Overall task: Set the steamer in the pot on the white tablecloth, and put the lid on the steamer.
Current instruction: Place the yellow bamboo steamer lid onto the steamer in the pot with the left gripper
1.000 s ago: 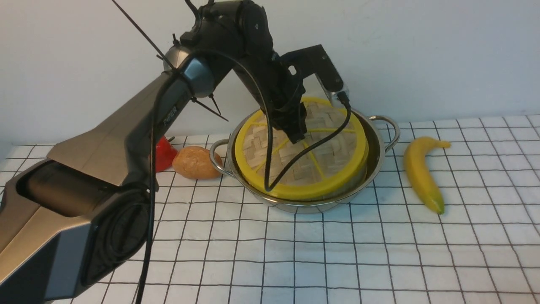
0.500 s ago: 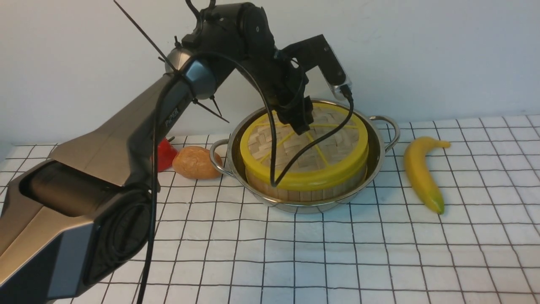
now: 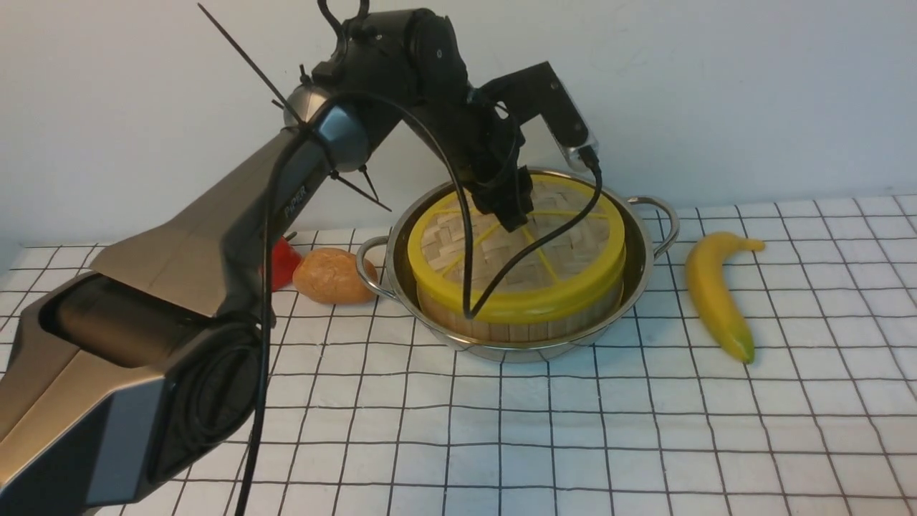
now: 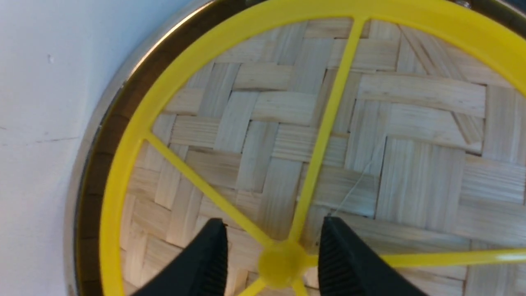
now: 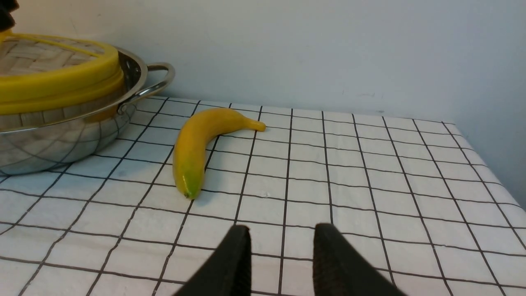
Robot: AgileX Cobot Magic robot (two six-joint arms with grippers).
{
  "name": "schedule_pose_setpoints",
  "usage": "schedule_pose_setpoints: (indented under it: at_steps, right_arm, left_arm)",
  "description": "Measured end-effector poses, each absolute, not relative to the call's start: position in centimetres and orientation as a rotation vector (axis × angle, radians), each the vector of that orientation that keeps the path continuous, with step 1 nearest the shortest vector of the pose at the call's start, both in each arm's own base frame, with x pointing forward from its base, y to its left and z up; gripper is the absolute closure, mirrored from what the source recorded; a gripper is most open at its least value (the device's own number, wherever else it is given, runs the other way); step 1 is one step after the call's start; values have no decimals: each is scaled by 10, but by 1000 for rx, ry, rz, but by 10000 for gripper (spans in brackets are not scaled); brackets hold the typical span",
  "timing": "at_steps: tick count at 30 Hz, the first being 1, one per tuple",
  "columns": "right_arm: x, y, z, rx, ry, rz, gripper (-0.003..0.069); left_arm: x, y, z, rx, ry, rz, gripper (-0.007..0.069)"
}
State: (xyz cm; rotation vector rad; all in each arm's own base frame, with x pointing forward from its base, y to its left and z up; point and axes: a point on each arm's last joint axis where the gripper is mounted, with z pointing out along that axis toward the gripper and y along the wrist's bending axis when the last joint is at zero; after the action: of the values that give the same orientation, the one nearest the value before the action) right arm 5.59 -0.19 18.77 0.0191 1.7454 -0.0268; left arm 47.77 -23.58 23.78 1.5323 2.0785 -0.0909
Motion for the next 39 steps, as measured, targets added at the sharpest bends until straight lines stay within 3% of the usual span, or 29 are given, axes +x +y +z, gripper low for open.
schedule_pose_setpoints:
  at_steps: [7,18,26,39]
  right_arm:
    - [56,-2,188,19,1745,-27,419]
    - [56,-2,188,20,1745,-26,419]
    - [56,-2,188,20,1745,-26,419]
    - [56,-2,188,21,1745,-25,419]
  left_arm:
    - [481,-247,231,1500,2039,-121,333]
    - [478,-256,231,1528,1995,-65,330]
    - [474,-241,251,1411,2140,39,330]
    - [471,-236,249,1396,2217,50,330]
